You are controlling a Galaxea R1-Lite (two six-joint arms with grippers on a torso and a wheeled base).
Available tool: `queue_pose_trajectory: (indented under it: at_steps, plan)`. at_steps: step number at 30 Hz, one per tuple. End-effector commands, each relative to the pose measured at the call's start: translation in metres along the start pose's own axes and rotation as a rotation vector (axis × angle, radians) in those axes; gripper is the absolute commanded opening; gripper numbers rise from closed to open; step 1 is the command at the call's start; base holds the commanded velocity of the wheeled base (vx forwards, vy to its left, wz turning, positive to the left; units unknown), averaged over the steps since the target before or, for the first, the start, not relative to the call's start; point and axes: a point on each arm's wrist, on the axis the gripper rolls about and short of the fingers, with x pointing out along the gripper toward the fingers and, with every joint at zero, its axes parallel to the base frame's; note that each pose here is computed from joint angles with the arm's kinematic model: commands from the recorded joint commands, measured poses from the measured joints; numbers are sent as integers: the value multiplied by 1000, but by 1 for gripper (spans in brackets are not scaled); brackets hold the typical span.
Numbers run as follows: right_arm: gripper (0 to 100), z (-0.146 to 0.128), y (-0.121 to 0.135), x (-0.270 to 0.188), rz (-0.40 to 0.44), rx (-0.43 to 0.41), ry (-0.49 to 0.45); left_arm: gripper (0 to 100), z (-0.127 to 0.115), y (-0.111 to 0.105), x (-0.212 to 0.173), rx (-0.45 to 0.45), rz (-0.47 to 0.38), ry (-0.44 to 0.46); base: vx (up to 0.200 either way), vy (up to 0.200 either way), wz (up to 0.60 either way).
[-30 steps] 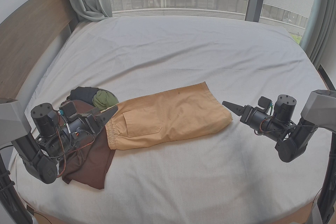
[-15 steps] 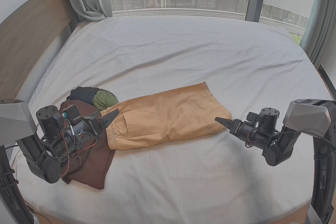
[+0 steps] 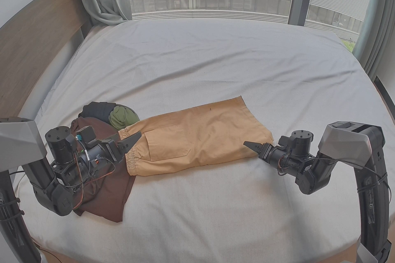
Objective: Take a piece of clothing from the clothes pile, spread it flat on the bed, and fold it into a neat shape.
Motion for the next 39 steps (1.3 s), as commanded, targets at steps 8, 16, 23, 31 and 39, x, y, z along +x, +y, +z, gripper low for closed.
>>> queue_pose_trajectory:
  at_steps: [8,16,23,31,39]
  plan:
    - [100,-27,-1,36,6,-5,33,100,-6,4,2,-8,9,19,0,0,0]
    - [100,-30,8,54,30,47,12,100,-6,4,2,-12,9,20,0,0,0]
    - [100,-24,15,56,89,110,-38,100,-7,6,3,-14,12,23,0,0,0]
    - [0,-26,12,56,86,117,-42,100,-7,5,4,-30,10,23,0,0,0]
    - [0,-27,13,55,84,115,-55,100,-8,6,4,-31,11,23,0,0,0]
